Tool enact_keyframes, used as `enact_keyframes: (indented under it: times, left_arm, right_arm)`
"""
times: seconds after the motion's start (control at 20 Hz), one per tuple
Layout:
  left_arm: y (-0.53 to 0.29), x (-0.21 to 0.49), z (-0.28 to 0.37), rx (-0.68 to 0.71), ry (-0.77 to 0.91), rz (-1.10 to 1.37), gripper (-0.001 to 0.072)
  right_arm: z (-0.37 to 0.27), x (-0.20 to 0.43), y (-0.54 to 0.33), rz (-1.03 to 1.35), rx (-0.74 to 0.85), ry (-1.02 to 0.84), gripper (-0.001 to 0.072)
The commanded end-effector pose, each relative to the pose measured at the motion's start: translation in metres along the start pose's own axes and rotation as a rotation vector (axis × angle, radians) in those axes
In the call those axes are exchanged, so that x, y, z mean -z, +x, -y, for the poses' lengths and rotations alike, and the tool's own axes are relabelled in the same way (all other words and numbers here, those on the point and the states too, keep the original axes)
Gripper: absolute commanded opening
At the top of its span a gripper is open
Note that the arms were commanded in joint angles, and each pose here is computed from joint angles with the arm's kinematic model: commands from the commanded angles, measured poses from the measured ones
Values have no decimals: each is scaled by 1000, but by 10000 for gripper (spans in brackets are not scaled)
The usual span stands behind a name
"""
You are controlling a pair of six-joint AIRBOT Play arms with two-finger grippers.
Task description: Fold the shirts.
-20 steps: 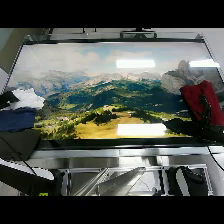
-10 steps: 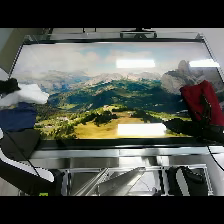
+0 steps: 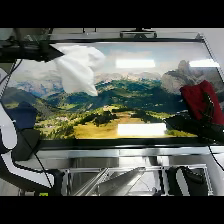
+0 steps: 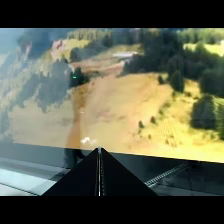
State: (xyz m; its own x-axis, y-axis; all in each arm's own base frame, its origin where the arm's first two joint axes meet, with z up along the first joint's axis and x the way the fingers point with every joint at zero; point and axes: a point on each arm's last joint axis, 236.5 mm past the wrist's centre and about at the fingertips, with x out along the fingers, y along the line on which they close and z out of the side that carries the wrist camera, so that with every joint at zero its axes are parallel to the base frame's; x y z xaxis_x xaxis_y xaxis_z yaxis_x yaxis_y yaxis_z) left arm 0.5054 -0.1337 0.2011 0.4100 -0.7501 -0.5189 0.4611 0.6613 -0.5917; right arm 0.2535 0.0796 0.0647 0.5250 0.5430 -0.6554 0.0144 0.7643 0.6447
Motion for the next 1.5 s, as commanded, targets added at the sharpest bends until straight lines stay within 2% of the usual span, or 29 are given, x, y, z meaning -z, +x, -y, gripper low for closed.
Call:
enact_keyframes:
  times: [0.0,0.05,0.1,0.15,0.2,0.35,0.6,0.75,0.95,1.25,1.3,1.45]
  left_arm:
    - [50,33,74,140,58,-118,15]
    - [65,49,81,161,46,-164,24]
    - [81,67,86,179,29,-213,303]
    - [95,84,89,190,8,-254,565]
    - [104,98,89,198,-11,-289,714]
    - [107,124,67,151,-41,-368,714]
    - [64,160,-30,-130,-138,-519,714]
    - [48,211,-63,-138,-297,-633,714]
    - [38,268,-96,-130,-444,-690,714]
    - [49,280,-150,-245,-478,-552,712]
    - [54,279,-154,-253,-473,-525,693]
    - [81,272,-140,-183,-438,-454,694]
  right_arm:
    - [-2,7,0,-27,-8,0,39]
    - [-2,7,0,-29,-8,-1,219]
    - [-2,7,0,-29,-8,-1,497]
    - [-2,7,0,-28,-8,-1,573]
    - [-2,7,0,-28,-8,-1,573]
    - [-3,6,0,-27,-13,1,573]
    - [-34,1,25,-47,-149,-49,572]
    - [-45,24,80,-169,-156,-95,572]
    - [-46,86,154,-381,-130,-77,572]
    - [-58,103,209,-398,-267,67,571]
    - [-59,104,214,-394,-282,78,571]
    - [-60,109,222,-402,-290,88,571]
